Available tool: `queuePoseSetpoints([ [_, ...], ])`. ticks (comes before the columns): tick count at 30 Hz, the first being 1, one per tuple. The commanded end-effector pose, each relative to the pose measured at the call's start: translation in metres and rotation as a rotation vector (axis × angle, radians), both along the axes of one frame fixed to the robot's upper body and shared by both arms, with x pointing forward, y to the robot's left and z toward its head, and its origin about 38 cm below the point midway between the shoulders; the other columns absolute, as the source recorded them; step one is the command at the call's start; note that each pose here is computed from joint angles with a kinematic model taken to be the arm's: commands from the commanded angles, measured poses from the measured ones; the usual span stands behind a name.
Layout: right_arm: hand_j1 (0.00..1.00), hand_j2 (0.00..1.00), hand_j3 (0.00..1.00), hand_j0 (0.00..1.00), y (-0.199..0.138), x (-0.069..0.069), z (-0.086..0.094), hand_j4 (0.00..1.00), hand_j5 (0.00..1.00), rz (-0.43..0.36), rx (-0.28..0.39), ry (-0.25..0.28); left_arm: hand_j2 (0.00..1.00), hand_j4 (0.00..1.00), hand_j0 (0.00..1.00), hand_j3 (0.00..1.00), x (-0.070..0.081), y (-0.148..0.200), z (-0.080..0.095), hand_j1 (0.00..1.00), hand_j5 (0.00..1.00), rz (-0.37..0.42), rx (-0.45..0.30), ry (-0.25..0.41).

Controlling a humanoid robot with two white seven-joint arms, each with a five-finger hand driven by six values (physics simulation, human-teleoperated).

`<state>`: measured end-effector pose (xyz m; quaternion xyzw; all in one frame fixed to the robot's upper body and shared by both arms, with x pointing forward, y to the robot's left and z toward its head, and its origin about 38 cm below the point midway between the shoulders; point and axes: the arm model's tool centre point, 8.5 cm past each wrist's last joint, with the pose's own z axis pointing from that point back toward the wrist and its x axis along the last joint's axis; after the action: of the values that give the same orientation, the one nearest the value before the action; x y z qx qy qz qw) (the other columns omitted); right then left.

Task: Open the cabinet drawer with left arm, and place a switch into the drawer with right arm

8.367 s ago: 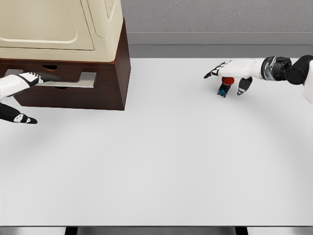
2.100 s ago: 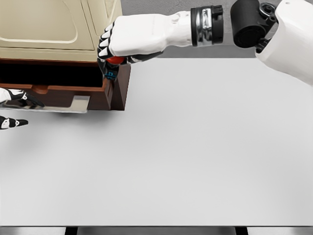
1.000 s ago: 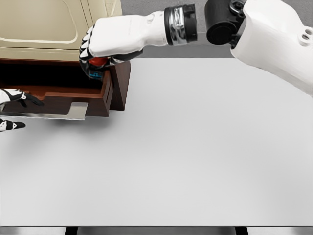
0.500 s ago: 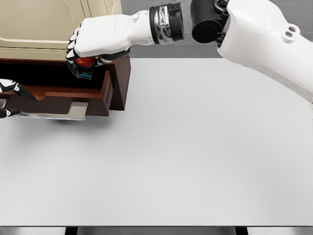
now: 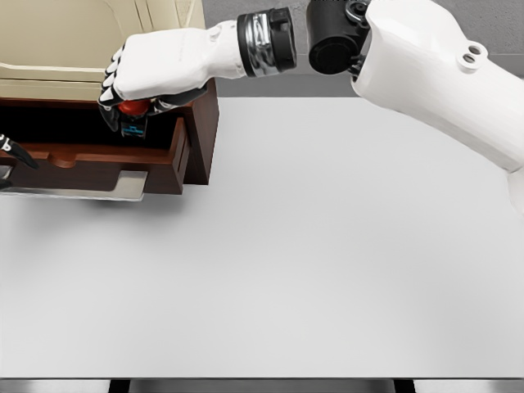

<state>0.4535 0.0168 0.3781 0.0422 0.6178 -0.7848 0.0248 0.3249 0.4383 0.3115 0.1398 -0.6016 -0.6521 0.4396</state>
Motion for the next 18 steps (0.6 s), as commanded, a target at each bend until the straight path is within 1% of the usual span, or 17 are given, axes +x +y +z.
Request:
queuePoseSetpoints([
  [1, 0.6, 0.6, 0.6, 0.6, 0.0, 0.0001, 0.0011, 0.6, 0.6, -0.002, 0.005, 0.004, 0.61, 0.61, 0.61, 0.61, -0.0003, 0.0014, 0.0019, 0.61, 0.61, 0.006, -0.001, 0.0],
  [4, 0.62, 0.62, 0.62, 0.62, 0.008, -0.0037, 0.0007, 0.62, 0.62, 0.015, 0.006, 0.004, 0.61, 0.61, 0.61, 0.61, -0.0005, 0.001, 0.0014, 0.61, 0.61, 0.005, -0.002, 0.001],
  [7, 0.62, 0.62, 0.62, 0.62, 0.0084, -0.0035, 0.0005, 0.62, 0.62, 0.015, 0.005, 0.003, 0.61, 0.61, 0.61, 0.61, -0.0003, 0.0014, 0.0018, 0.61, 0.61, 0.005, 0.0, -0.001],
  [9, 0.62, 0.62, 0.62, 0.62, 0.0096, -0.0042, 0.0002, 0.62, 0.62, 0.017, 0.006, 0.004, 0.61, 0.61, 0.61, 0.61, 0.0009, 0.0001, 0.008, 0.61, 0.61, 0.001, 0.002, -0.017],
  [10, 0.62, 0.62, 0.62, 0.62, 0.0096, -0.0042, 0.0002, 0.62, 0.62, 0.017, 0.006, 0.004, 0.61, 0.61, 0.61, 0.61, 0.0006, -0.0014, 0.0079, 0.61, 0.61, -0.004, 0.0, -0.017],
  [13, 0.62, 0.62, 0.62, 0.62, 0.0091, -0.0032, 0.0003, 0.62, 0.62, 0.014, 0.004, 0.001, 0.61, 0.61, 0.61, 0.61, 0.0002, -0.0042, 0.008, 0.61, 0.61, -0.012, -0.003, -0.018],
  [15, 0.62, 0.62, 0.62, 0.62, 0.0092, -0.0005, -0.0005, 0.62, 0.62, 0.004, -0.006, -0.015, 0.61, 0.61, 0.61, 0.61, 0.0, -0.0039, 0.0081, 0.61, 0.61, -0.012, 0.0, -0.017],
  [18, 0.62, 0.62, 0.62, 0.62, 0.0083, 0.0012, 0.0, 0.62, 0.62, -0.002, -0.006, -0.016, 0.61, 0.61, 0.61, 0.61, -0.0004, -0.0049, 0.0076, 0.61, 0.61, -0.015, 0.0, -0.015],
])
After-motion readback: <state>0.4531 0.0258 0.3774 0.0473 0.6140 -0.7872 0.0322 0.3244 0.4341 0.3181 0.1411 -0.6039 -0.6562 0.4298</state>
